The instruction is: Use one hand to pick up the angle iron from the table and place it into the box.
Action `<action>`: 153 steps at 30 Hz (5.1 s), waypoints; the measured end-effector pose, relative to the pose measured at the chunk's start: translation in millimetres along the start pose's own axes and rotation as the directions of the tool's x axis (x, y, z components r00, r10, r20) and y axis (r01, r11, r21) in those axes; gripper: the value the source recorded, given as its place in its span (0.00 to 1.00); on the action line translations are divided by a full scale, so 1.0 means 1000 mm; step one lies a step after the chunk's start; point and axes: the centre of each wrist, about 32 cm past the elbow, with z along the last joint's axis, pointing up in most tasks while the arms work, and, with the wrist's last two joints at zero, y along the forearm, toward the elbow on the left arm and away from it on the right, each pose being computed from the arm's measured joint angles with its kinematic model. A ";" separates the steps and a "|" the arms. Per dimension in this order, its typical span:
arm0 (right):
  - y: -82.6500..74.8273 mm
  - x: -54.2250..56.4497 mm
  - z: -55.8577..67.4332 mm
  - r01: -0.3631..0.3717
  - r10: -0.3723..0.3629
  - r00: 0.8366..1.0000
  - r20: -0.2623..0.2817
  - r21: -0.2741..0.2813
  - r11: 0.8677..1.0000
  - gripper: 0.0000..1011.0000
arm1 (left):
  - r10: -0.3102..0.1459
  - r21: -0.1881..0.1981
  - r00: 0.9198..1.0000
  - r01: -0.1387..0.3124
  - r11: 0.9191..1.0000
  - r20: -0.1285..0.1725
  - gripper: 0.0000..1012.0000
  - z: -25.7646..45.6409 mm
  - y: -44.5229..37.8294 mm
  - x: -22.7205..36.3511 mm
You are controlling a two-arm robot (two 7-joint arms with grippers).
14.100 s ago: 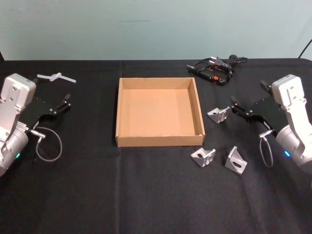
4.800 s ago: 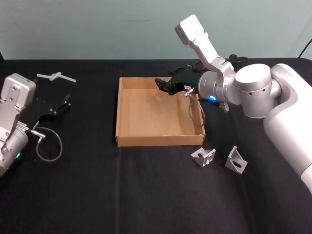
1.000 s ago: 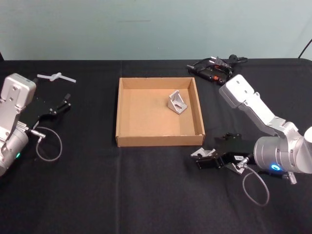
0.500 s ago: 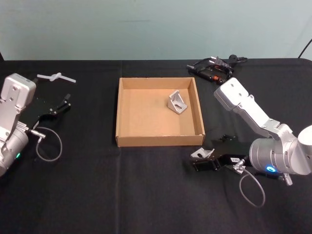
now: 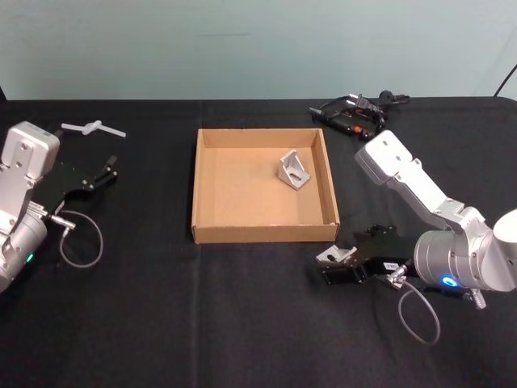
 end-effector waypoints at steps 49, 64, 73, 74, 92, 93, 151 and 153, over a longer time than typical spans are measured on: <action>0.000 0.000 0.000 -0.001 0.001 1.000 0.000 0.001 1.000 0.45 | 0.000 0.000 1.000 0.000 1.000 0.000 0.99 0.0000 0.0000 0.0000; -0.012 -0.006 0.015 -0.005 0.004 0.999 0.032 0.027 1.000 0.44 | 0.000 0.000 1.000 0.000 1.000 0.000 0.99 0.0000 0.0000 0.0000; -0.024 -0.009 0.034 -0.014 0.009 0.998 0.061 0.078 0.997 0.45 | 0.000 0.000 1.000 0.000 1.000 0.000 0.99 0.0000 0.0000 0.0000; -0.024 -0.009 0.036 -0.015 0.010 0.998 0.065 0.083 0.996 0.45 | 0.000 0.000 1.000 0.000 1.000 0.000 0.99 0.0000 0.0000 0.0000; 0.024 0.010 0.082 -0.020 -0.005 0.991 0.137 0.180 0.983 0.45 | 0.000 0.000 1.000 0.000 1.000 0.000 0.99 0.0000 0.0000 0.0000; 0.030 0.012 0.084 -0.018 -0.008 0.990 0.141 0.182 0.983 0.45 | 0.000 0.000 1.000 0.000 1.000 0.000 0.99 0.0000 0.0000 0.0000; 0.114 0.034 0.109 -0.035 0.009 0.991 0.136 0.191 0.981 0.81 | 0.000 0.000 1.000 0.000 1.000 0.000 0.99 0.0000 0.0000 0.0000; 0.114 0.034 0.109 -0.035 0.009 0.991 0.136 0.190 0.981 0.83 | 0.000 0.000 1.000 0.000 1.000 0.000 0.99 0.0000 0.0000 0.0000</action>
